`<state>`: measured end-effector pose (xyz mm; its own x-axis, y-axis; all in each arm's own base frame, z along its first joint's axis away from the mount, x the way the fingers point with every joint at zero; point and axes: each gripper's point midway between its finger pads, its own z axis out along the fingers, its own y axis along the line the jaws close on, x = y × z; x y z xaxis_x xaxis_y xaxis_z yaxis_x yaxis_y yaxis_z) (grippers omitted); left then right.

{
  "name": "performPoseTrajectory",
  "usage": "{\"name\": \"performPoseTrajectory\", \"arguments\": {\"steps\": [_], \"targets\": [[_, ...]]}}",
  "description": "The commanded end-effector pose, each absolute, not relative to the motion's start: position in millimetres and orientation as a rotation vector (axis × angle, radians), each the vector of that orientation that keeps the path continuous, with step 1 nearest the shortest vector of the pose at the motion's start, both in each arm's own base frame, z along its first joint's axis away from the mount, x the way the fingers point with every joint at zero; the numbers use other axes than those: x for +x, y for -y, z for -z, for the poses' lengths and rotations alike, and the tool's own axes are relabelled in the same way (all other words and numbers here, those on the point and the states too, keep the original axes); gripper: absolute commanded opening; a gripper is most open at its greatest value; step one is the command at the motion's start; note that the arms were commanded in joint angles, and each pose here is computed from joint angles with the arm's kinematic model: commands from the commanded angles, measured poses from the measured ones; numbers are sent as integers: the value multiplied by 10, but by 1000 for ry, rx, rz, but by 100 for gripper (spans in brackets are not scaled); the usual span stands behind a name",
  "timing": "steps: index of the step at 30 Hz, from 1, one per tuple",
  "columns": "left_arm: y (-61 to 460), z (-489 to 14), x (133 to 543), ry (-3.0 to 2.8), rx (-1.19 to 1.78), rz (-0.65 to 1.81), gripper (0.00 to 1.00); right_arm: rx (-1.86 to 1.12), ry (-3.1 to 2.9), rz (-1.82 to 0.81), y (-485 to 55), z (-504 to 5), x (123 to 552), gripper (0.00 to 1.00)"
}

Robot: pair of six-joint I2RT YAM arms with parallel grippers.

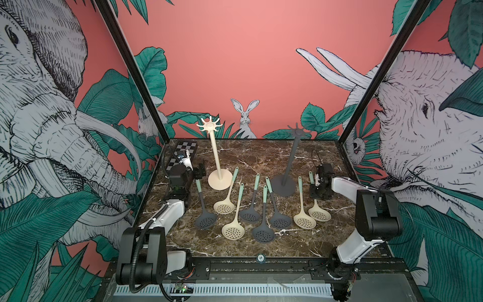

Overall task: Hang the skimmer on the kitchen utensil rack
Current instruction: Pick up the skimmer from the center of the board.

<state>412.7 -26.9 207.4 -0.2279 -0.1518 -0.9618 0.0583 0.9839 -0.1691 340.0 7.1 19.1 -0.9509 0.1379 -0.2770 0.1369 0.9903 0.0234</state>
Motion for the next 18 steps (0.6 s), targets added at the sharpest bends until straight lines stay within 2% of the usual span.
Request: {"name": "performPoseTrajectory", "arguments": {"steps": [1,4,8,11,14,18], "targets": [[289,-2249,4143,-1744,-68,210,86,215,-2848,8,-66,-223,3452,28],[279,-2276,4131,-1741,-67,200,86,216,-2877,20,-58,-183,3424,21],[264,-2285,4114,-1742,-65,187,86,220,-2879,57,-11,-195,3390,7],[250,-2288,4109,-1744,-66,177,86,231,-2841,75,18,-301,3399,1],[257,-2320,4097,-1738,-65,182,86,235,-2786,85,45,-443,3421,0],[267,-2396,4077,-1723,-63,191,87,234,-2649,81,71,-884,3476,0]]}}
